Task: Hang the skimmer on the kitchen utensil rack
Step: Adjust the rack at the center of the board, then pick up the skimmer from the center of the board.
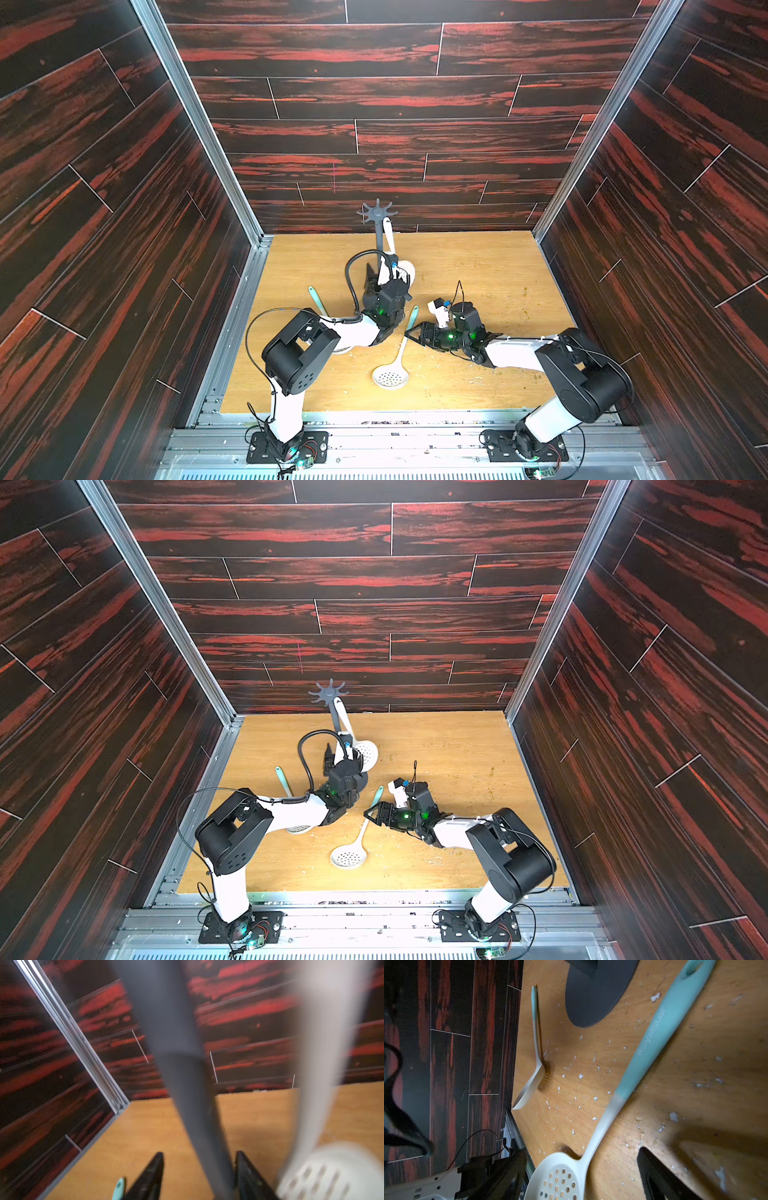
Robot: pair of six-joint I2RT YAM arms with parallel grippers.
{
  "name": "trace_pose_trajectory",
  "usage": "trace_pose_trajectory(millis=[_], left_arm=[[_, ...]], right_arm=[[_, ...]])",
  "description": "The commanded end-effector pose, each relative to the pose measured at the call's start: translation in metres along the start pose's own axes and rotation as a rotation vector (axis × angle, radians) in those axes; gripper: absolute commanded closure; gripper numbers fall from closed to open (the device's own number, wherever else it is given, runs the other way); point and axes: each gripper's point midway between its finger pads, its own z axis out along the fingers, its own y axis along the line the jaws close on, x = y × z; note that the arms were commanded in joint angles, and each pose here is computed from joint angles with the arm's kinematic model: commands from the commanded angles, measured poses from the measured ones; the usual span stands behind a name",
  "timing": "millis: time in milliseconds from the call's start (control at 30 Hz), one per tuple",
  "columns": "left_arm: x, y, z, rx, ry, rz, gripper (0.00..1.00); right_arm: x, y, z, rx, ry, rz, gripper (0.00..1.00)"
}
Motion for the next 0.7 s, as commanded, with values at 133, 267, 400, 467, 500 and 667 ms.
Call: trace_pose_trajectory(millis=[133,267,400,467,500,667], left_arm=[[0.021,0.017,-0.001,-0.048,0.077,0.116,0.23],[0.03,0.025,-0.006,-0.056,0.1,0.13,0.17],[0.043,0.042,-0.015,-0.08,0.135,0.138,0.0],[0.05,0.052,-0.02,-0.097,0.154,0.134,0.0],[0.054,0.056,-0.024,-0.101,0.163,0.131,0.0],[0.061,0.079,-0.038,-0.123,0.198,0.114,0.0]], right_arm=[[0.002,-0.005,0.017,0.045,0.014,0.037,0.15],[0.006,-0.007,0.027,0.063,0.028,0.059,0.16],[0.01,-0.013,0.034,0.09,0.034,0.091,0.19],[0.009,-0.02,0.037,0.116,0.01,0.109,0.2],[0.01,-0.023,0.039,0.122,0.005,0.123,0.21],[0.017,-0.037,0.047,0.16,0.007,0.178,0.28]])
